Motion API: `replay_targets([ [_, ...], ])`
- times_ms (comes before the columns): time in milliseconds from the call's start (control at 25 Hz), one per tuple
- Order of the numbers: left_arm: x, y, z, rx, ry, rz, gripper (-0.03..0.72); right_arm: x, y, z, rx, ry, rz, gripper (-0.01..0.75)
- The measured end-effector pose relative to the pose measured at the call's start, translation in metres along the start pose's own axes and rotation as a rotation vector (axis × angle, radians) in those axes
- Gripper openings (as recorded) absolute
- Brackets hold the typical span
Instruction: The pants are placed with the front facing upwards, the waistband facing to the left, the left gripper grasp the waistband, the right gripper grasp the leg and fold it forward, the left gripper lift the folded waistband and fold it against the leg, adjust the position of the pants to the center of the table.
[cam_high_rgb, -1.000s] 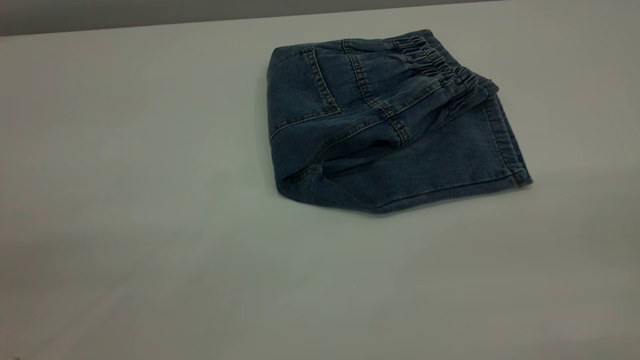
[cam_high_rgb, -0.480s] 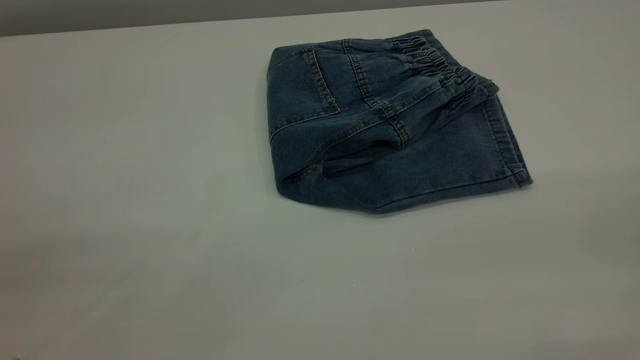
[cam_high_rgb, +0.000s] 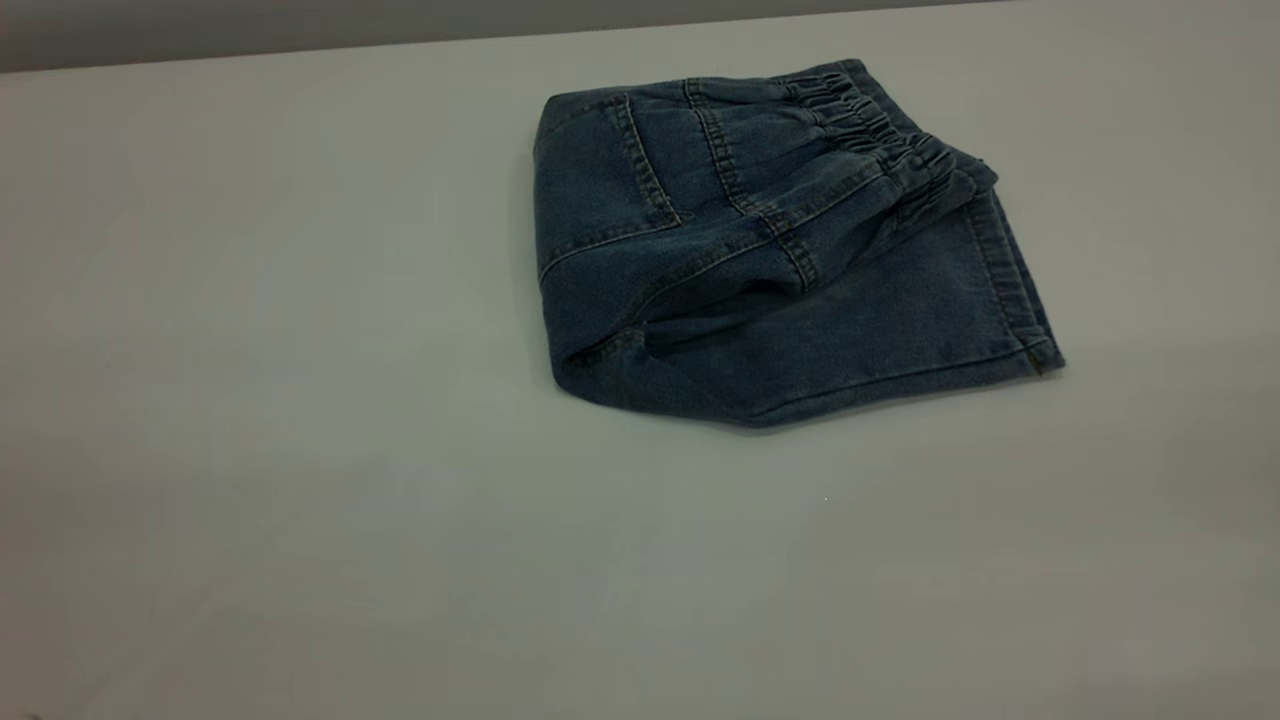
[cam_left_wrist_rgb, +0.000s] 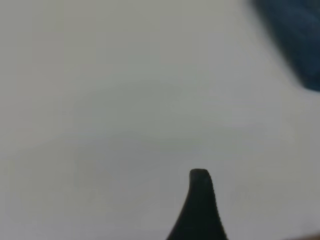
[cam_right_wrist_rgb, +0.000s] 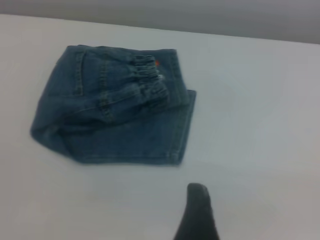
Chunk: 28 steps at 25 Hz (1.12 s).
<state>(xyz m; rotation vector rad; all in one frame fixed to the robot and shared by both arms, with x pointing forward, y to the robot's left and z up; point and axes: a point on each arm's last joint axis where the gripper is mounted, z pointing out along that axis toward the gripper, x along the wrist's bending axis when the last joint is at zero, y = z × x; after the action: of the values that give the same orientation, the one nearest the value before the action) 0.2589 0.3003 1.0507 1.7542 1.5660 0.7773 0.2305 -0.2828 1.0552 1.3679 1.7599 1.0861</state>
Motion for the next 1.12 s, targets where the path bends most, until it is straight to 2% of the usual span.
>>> replay_targets([
  [120, 0.002, -0.004, -0.006, -0.044, 0.087, -0.065, 0.531, 0.0, 0.0, -0.001, 0.0, 0.03, -0.014, 0.479],
  [240, 0.001, -0.008, -0.012, -0.09, 0.124, -0.089, 0.531, 0.0, 0.0, -0.001, 0.0, 0.033, -0.015, 0.479],
  [600, 0.0, -0.015, -0.021, -0.165, 0.083, -0.056, 0.531, 0.0, 0.0, 0.0, -0.001, 0.021, -0.006, 0.479],
  [1120, 0.0, -0.015, -0.022, -0.168, 0.084, -0.057, 0.531, 0.0, 0.0, 0.0, -0.001, 0.016, -0.004, 0.479],
])
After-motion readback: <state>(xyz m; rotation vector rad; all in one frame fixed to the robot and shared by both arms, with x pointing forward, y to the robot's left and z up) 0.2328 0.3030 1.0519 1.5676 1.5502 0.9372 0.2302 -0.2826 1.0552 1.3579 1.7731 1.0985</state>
